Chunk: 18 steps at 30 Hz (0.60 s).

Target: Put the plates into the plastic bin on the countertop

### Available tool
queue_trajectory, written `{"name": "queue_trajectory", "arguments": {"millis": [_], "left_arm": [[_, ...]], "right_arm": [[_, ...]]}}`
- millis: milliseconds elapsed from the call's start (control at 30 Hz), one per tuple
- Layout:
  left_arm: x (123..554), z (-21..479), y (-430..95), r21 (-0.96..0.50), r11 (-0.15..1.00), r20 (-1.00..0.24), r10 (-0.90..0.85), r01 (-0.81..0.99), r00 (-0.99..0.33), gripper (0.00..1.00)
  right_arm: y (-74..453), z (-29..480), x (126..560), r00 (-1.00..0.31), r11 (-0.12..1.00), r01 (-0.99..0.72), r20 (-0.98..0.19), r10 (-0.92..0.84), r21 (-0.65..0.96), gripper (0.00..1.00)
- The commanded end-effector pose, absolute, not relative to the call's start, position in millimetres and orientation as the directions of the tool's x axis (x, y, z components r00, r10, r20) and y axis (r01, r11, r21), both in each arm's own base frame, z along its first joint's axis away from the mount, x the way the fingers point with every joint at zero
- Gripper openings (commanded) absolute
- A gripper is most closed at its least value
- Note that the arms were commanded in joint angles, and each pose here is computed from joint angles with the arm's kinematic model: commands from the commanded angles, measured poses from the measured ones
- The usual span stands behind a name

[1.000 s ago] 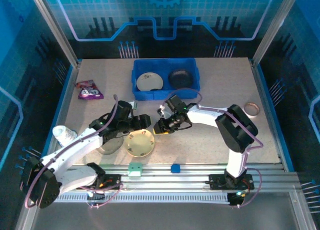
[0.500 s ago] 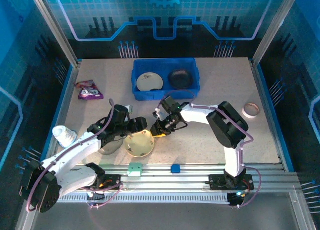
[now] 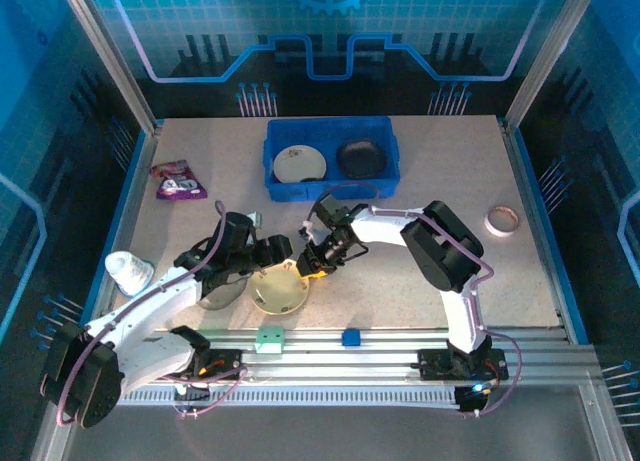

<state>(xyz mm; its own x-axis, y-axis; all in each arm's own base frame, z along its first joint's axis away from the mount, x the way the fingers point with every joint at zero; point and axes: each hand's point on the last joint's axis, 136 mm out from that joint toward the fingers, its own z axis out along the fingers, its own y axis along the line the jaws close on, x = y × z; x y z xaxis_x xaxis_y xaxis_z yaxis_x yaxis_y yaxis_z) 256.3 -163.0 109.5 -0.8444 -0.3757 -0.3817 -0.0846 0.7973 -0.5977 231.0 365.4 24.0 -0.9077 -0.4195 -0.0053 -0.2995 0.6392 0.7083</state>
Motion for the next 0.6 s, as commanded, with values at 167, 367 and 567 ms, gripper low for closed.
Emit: {"name": "queue_trajectory", "arguments": {"millis": [167, 367, 567], "left_arm": [[256, 112, -163, -0.621, 0.780, -0.377, -0.387, -0.080, -0.842, 0.75], [257, 111, -162, -0.616, 0.783, -0.378, -0.385, -0.082, -0.842, 0.75], [260, 112, -160, -0.606, 0.791, -0.379, -0.380, -0.084, -0.844, 0.75]], "right_arm": [[367, 11, 218, -0.889, 0.647, -0.286, 0.057, -0.455, 0.706, 0.29], [367, 8, 218, -0.888, 0.652, -0.285, 0.062, -0.455, 0.703, 0.24], [363, 4, 221, -0.898, 0.655, -0.259, 0.074, -0.435, 0.710, 0.16]]}}
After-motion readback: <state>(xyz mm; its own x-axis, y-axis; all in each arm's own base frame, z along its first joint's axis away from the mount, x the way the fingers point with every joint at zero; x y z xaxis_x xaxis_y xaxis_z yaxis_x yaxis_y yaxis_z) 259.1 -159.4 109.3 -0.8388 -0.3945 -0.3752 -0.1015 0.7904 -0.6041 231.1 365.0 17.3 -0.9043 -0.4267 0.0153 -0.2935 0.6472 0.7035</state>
